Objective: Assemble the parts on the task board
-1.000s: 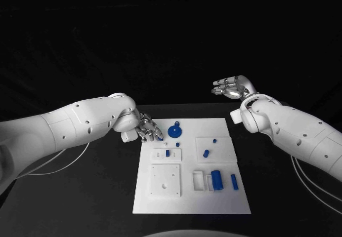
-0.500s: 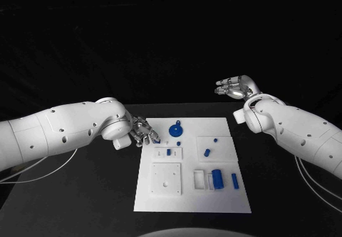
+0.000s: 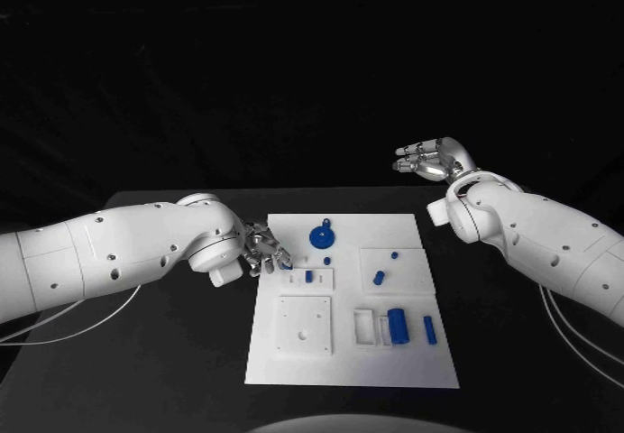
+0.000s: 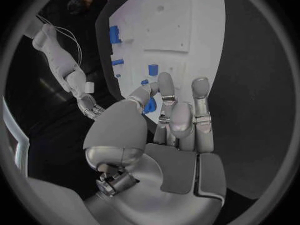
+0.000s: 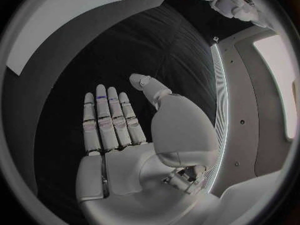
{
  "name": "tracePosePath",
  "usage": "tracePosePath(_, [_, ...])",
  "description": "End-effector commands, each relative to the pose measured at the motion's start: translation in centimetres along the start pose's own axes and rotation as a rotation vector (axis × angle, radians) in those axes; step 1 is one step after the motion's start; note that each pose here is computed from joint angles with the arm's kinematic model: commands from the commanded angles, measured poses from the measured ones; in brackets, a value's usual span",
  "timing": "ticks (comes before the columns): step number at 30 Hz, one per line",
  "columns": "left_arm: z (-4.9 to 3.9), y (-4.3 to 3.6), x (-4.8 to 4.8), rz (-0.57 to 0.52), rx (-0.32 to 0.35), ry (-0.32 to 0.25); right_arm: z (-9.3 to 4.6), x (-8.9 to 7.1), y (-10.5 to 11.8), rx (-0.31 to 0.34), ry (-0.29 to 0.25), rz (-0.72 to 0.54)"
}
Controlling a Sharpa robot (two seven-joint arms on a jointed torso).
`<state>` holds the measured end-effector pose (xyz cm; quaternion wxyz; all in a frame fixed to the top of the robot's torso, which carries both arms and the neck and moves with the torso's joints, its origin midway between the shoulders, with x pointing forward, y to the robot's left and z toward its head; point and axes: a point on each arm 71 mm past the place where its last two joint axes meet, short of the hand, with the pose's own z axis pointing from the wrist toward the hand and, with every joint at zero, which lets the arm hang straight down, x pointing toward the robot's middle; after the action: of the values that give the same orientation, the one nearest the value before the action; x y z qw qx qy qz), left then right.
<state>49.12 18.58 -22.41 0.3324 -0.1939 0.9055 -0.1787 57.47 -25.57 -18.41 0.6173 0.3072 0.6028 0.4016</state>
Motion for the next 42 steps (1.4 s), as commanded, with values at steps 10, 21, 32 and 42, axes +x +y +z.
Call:
tracePosePath(10, [0.96, -0.73, 1.82, 0.045, 0.005, 0.008, 0.0, 0.4, 0.1, -0.010, 0.019, -0.002])
tracePosePath(21, [1.24, -0.43, 2.13, 0.073, -0.024, 0.060, 0.0, 0.3, 0.1, -0.009, 0.019, -0.003])
tracePosePath(32, [1.45, -0.18, 2.06, 0.091, -0.049, 0.088, 0.0, 0.4, 0.1, -0.009, 0.019, -0.002])
tracePosePath(42, [1.57, -0.01, 1.74, 0.100, -0.060, 0.070, 0.0, 0.3, 0.1, -0.008, 0.019, -0.003])
